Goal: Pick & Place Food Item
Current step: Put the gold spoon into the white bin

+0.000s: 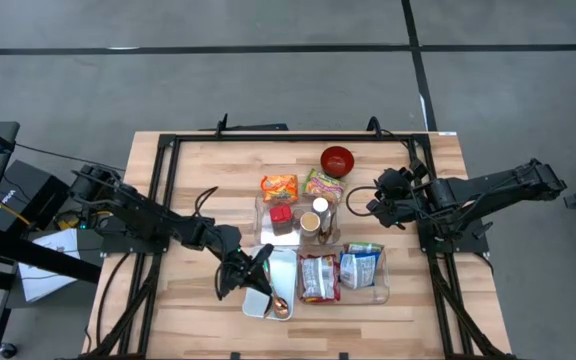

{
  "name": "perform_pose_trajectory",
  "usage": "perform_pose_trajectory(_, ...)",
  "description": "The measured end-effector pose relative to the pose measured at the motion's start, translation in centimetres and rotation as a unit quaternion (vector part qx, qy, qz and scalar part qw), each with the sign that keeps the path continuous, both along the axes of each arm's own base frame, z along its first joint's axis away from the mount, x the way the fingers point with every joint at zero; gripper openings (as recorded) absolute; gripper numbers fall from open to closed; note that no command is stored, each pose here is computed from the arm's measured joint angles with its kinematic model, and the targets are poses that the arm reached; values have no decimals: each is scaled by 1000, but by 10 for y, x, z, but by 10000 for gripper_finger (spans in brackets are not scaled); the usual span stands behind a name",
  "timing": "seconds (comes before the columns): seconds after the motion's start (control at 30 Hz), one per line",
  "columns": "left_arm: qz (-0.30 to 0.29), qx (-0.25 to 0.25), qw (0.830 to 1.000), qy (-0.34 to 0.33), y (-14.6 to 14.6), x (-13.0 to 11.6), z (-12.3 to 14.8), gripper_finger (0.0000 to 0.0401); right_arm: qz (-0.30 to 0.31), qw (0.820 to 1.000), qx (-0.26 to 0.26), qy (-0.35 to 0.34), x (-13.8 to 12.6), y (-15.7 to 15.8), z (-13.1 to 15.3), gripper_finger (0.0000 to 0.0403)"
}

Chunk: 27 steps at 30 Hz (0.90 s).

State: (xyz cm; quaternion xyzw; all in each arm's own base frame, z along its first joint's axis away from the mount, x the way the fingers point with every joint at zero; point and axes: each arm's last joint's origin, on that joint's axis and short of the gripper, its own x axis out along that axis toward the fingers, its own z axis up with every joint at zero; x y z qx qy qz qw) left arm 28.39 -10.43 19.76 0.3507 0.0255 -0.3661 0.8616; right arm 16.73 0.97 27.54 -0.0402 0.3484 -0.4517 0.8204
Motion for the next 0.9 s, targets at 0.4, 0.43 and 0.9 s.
perform_pose_trajectory(0.4,11,8,999,30,5,8,-19,6,0,1000,0,0,0,0,0,175)
perform_pose_trajectory(0.43,11,8,999,31,5,8,-19,6,0,1000,0,0,0,0,0,175)
perform_pose_trajectory(0.9,-14,2,999,45,4,7,-24,6,0,1000,2,-10,1,0,1,176)
